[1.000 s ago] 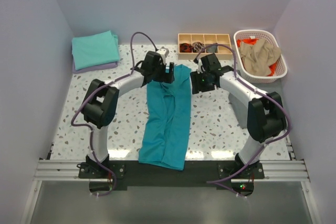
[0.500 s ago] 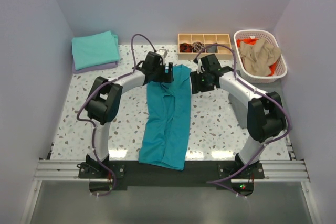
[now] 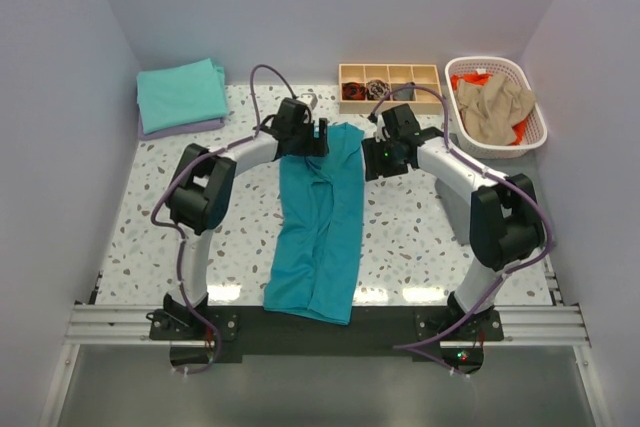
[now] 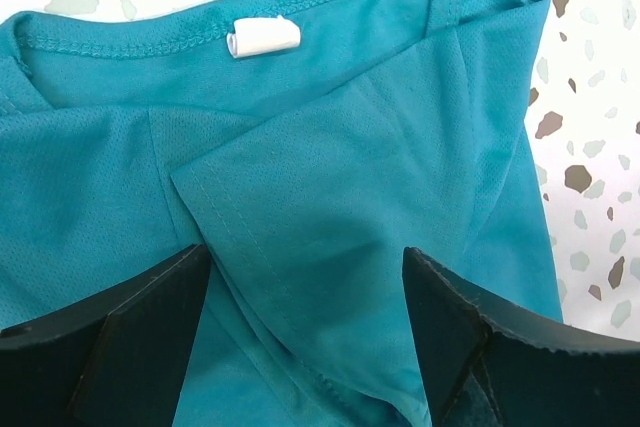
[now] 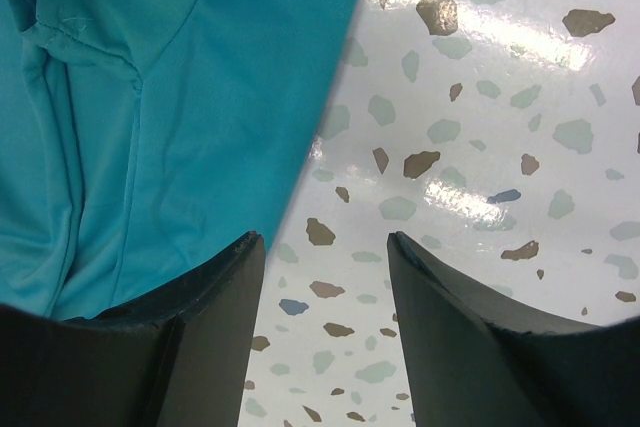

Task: Fold and stack the t-shirts
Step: Fold the tshirt

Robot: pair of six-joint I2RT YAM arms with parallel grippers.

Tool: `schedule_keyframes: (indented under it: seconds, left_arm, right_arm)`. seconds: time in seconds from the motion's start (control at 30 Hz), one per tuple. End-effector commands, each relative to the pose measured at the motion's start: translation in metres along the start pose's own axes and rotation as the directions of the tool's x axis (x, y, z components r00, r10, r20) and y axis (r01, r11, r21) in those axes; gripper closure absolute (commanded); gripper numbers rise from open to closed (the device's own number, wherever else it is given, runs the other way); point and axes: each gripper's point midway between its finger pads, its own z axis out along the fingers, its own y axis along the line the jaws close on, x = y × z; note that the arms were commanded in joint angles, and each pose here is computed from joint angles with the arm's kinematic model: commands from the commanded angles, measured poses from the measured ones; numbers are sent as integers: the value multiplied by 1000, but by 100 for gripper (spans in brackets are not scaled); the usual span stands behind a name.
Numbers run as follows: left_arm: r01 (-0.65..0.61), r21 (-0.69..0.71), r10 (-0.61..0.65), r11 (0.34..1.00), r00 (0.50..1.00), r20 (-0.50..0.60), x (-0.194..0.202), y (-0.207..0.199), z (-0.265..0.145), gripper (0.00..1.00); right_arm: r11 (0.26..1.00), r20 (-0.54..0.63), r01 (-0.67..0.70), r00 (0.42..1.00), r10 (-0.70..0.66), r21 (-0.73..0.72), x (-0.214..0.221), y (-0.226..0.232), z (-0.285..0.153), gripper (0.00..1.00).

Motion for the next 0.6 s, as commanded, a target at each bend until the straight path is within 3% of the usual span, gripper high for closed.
schedule_keyframes:
  seconds: [0.0, 0.37, 0.57]
  left_arm:
    - [14, 17, -14, 1000, 999, 38, -17, -3, 3, 19]
    - [7, 17, -8, 1000, 996, 84, -32, -6, -4, 39]
    - [4, -3, -4, 1000, 994, 111, -41, -4, -9, 68]
  right_arm:
    - [1000, 17, -8, 1000, 8, 4, -3, 0, 3, 43]
    - [1000, 1, -11, 1000, 11, 5, 1, -1, 9, 43]
    - [1000, -10, -14, 1000, 14, 3, 5, -2, 11, 43]
